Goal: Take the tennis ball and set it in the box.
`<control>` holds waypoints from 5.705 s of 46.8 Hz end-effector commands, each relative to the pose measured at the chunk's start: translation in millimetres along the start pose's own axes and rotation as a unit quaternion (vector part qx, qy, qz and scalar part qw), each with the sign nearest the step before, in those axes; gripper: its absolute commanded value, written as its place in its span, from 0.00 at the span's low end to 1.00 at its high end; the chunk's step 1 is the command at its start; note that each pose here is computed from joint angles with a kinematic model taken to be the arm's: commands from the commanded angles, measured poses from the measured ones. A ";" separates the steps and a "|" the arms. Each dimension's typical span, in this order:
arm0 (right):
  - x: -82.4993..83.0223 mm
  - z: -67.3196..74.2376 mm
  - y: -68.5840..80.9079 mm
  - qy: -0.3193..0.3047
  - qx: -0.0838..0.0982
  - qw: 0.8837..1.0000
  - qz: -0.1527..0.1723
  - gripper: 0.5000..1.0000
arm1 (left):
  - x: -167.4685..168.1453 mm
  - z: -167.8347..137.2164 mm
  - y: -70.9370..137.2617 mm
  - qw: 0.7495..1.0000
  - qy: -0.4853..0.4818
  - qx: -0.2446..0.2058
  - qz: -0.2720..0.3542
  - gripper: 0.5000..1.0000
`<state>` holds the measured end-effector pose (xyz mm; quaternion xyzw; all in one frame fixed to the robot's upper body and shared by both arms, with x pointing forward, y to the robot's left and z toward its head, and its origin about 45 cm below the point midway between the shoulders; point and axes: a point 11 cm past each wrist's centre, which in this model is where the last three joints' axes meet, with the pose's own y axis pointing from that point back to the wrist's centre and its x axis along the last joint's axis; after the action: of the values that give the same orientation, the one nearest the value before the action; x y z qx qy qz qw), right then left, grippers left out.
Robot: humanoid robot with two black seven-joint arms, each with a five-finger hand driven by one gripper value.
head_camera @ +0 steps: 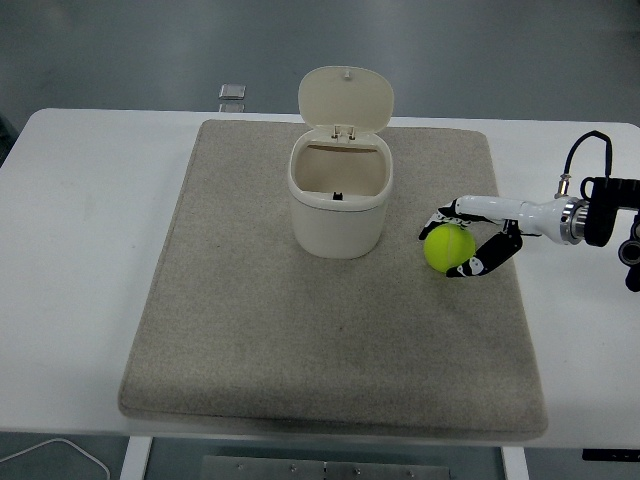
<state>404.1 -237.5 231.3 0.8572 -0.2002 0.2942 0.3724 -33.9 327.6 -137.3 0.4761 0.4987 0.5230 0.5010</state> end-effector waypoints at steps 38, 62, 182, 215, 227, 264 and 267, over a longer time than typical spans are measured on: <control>98.0 -102.2 36.7 -0.053 0.141 0.989 -0.001 0.00 | 0.2 -0.4 0.1 1.000 0.001 0.000 0.000 0.99; 95.6 -140.4 -10.4 -0.040 0.176 0.982 0.047 0.00 | -0.4 0.4 0.0 1.000 0.000 0.000 -0.001 0.99; 105.7 -58.9 48.7 -0.173 0.087 0.981 0.000 0.72 | -0.2 0.4 0.0 1.000 0.000 0.000 0.000 0.99; 127.9 27.8 29.0 -0.453 0.087 0.866 0.192 0.72 | 0.2 0.4 0.0 1.000 0.000 0.000 0.000 0.99; 118.1 49.2 16.0 -0.527 0.111 0.811 0.230 0.72 | 0.3 0.4 0.0 1.000 0.000 0.000 0.001 0.99; 77.5 61.0 -7.2 -0.613 0.141 0.744 0.225 0.86 | 0.2 -0.5 0.1 1.000 0.000 0.000 0.000 0.99; 77.9 58.8 -8.8 -0.613 0.145 0.744 0.223 0.86 | 0.2 0.4 0.0 1.000 0.000 0.000 0.000 0.99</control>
<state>487.7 -288.6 244.8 0.8256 -0.5287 -0.1942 -0.0334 -34.2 327.7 -137.3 0.4762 0.4990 0.5228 0.5010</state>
